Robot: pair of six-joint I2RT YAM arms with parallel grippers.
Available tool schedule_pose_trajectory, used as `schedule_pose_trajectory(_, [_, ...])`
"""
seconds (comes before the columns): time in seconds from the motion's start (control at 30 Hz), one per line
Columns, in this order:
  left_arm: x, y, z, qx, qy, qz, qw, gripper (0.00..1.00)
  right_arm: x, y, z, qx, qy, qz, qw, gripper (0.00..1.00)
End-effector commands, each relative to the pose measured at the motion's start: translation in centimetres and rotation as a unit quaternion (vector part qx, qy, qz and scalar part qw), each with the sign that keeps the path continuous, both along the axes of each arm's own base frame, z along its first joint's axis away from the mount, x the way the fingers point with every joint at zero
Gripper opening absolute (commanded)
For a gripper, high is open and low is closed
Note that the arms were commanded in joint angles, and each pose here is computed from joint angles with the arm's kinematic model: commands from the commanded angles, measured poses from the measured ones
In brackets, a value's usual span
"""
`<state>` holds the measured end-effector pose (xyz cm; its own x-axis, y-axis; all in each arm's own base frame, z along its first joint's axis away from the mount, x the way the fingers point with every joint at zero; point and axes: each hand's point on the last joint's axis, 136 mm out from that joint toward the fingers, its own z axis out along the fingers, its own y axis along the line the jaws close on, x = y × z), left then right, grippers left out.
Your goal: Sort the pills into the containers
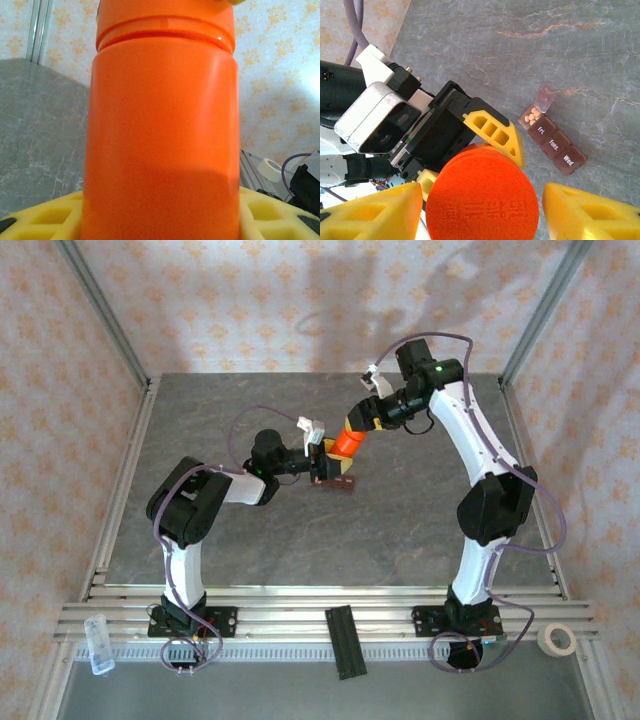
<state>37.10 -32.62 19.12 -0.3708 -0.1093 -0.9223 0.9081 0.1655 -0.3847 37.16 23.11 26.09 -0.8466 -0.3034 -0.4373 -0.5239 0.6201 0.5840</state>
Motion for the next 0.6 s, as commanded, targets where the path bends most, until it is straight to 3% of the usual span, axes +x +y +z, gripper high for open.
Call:
schedule_pose_trajectory(0.0, [-0.4, -0.2, 3.5, -0.025, -0.051, -0.011, 0.998, 0.0, -0.3, 0.2, -0.2, 0.01, 0.01, 0.008, 1.0, 0.58])
schedule_pose_trajectory(0.33, [-0.3, -0.2, 3.7, -0.027, -0.055, -0.006, 0.998, 0.0, -0.8, 0.7, -0.7, 0.033, 0.026, 0.006, 0.999, 0.45])
schedule_pose_trajectory(0.57, [0.3, 0.0, 4.1, -0.006, -0.096, 0.052, 0.994, 0.0, -0.2, 0.7, -2.4, 0.034, 0.048, -0.064, 0.996, 0.41])
